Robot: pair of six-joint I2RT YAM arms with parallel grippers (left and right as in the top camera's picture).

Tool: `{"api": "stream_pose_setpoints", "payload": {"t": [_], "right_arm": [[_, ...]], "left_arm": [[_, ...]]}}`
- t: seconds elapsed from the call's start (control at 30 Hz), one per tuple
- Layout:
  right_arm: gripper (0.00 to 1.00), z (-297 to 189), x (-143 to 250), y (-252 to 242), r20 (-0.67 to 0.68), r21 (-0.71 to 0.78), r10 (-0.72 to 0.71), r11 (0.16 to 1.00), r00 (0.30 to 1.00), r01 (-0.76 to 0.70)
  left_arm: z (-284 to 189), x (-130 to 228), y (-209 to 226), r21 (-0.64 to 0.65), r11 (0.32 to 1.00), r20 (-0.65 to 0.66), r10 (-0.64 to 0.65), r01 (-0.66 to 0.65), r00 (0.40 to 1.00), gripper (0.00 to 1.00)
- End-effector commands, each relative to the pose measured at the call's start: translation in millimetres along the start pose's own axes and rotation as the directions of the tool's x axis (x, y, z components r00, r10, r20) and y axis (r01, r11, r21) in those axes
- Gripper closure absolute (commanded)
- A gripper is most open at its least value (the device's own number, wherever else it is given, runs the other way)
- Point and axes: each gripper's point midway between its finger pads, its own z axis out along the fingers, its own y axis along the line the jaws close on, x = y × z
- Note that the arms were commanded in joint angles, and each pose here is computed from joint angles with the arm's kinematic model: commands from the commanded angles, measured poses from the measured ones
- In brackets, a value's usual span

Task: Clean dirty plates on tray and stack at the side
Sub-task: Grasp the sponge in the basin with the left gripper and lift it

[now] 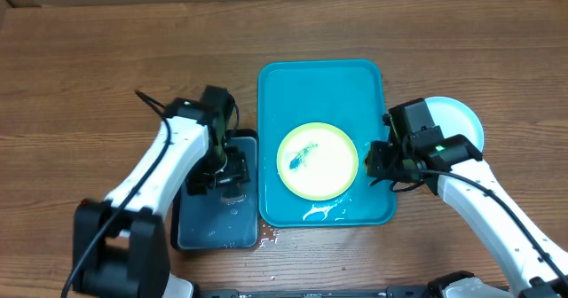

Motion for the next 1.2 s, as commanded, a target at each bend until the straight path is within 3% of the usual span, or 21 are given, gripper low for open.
{"api": "stream_pose_setpoints", "payload": {"t": [0.0,0.13,0.23,0.37,0.4,0.43,0.67,0.7,0.73,0.8,0.9,1.0,1.07,1.1,1.17], "right_arm": [[0.59,-7.2,-6.0,3.3,0.019,-0.013,-0.002,1.000,1.000,0.002],[0.59,-7.2,-6.5,3.5,0.021,-0.014,-0.002,1.000,1.000,0.002],[0.59,-7.2,-5.9,3.2,0.019,-0.013,-0.001,1.000,1.000,0.002],[0.60,-7.1,-3.7,2.1,0.010,-0.009,0.000,1.000,1.000,0.000],[0.60,-7.1,-3.6,2.1,0.010,-0.008,0.000,1.000,1.000,0.000],[0.60,-7.1,-3.6,2.1,0.010,-0.008,0.000,1.000,1.000,0.000],[0.60,-7.1,-3.7,2.1,0.010,-0.009,0.000,1.000,1.000,0.000],[0.60,-7.1,-3.6,2.1,0.010,-0.008,0.000,1.000,1.000,0.000],[0.60,-7.1,-3.7,2.1,0.010,-0.009,0.000,1.000,1.000,0.000],[0.60,-7.1,-3.8,2.2,0.010,-0.009,0.000,1.000,1.000,0.000],[0.60,-7.1,-3.8,2.2,0.010,-0.009,0.000,1.000,1.000,0.000],[0.60,-7.1,-3.6,2.1,0.010,-0.008,0.000,1.000,1.000,0.000],[0.60,-7.1,-2.9,1.7,0.007,-0.007,0.001,1.000,1.000,-0.001],[0.60,-7.1,-2.6,1.6,0.005,-0.006,0.001,1.000,1.000,-0.001],[0.60,-7.1,-1.6,1.1,0.002,-0.004,0.002,1.000,1.000,-0.002]], "left_arm": [[21.0,-6.3,-3.5,-0.005,1.000,-0.028,-0.027,0.026,0.999,0.45],[31.0,-20.1,-17.9,0.049,0.999,-0.005,-0.021,0.021,1.000,0.75],[37.2,-27.7,-19.1,0.044,0.999,0.011,-0.016,0.016,1.000,0.82],[45.3,-26.3,-17.2,0.028,1.000,-0.012,-0.006,0.006,1.000,0.84],[46.7,-25.7,-16.9,0.026,1.000,-0.017,0.001,0.000,1.000,0.93],[47.7,-24.9,-16.4,0.023,1.000,-0.023,0.009,-0.008,1.000,0.96],[43.2,-22.7,-15.1,0.020,0.999,-0.039,0.048,-0.047,0.998,0.96],[43.2,-22.6,-15.1,0.019,0.999,-0.039,0.048,-0.047,0.998,0.72],[43.3,-22.9,-15.2,0.020,0.999,-0.038,0.048,-0.047,0.998,0.59],[43.4,-24.0,-15.9,0.022,0.999,-0.033,0.048,-0.047,0.998,0.54],[45.3,-27.3,-18.7,0.028,0.998,-0.015,0.054,-0.054,0.998,0.56],[51.3,-29.7,-21.7,0.034,0.997,0.006,0.063,-0.063,0.998,0.73],[55.4,-30.7,-22.5,0.040,0.997,0.017,0.065,-0.066,0.998,0.91],[56.4,-30.5,-22.3,0.040,0.997,0.017,0.065,-0.066,0.998,0.96],[56.6,-29.1,-21.7,0.038,0.997,0.011,0.065,-0.065,0.998,0.96]]}}
